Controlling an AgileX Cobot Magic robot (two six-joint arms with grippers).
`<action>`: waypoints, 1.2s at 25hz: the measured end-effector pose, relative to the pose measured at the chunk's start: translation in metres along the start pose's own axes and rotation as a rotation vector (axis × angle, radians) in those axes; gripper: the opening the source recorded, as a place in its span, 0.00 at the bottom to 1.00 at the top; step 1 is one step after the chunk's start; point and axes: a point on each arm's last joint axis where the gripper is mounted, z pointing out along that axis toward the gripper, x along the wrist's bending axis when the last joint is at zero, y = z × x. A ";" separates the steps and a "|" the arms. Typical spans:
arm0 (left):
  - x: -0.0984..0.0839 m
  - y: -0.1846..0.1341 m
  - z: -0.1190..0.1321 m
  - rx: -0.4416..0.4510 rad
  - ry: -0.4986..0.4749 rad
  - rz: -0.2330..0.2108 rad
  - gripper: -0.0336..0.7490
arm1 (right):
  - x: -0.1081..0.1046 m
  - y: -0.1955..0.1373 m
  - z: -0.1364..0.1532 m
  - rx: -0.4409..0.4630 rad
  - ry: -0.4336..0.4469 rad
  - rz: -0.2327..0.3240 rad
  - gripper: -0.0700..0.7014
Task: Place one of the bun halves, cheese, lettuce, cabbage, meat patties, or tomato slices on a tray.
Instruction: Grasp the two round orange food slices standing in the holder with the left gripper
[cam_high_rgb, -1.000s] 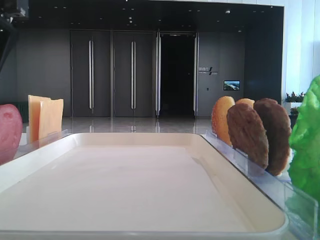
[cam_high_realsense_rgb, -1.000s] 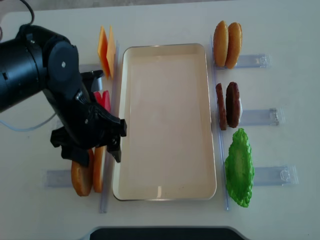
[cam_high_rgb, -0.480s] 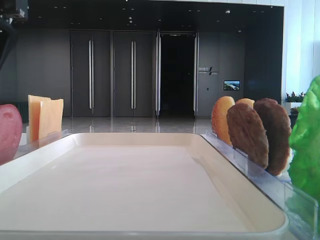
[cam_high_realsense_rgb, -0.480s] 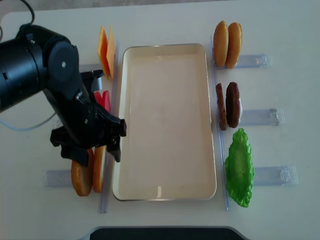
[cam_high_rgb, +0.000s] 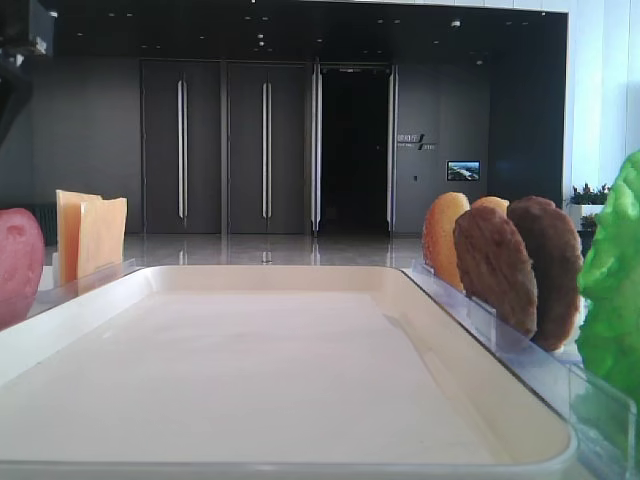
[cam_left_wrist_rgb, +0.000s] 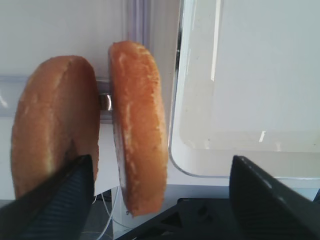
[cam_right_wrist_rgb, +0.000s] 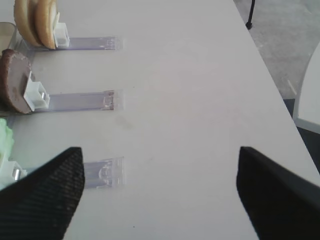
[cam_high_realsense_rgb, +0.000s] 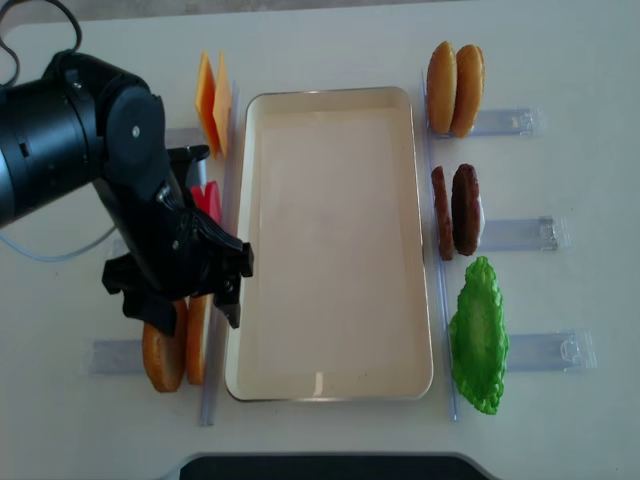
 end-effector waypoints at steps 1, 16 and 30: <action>0.000 0.000 0.000 0.002 0.003 0.000 0.85 | 0.000 0.000 0.000 0.000 0.000 0.000 0.85; 0.004 -0.002 0.000 0.024 0.045 0.016 0.34 | 0.000 0.000 0.000 0.000 0.000 0.000 0.85; 0.009 -0.004 -0.001 0.050 0.103 0.063 0.22 | 0.000 0.000 0.000 0.000 0.000 0.000 0.85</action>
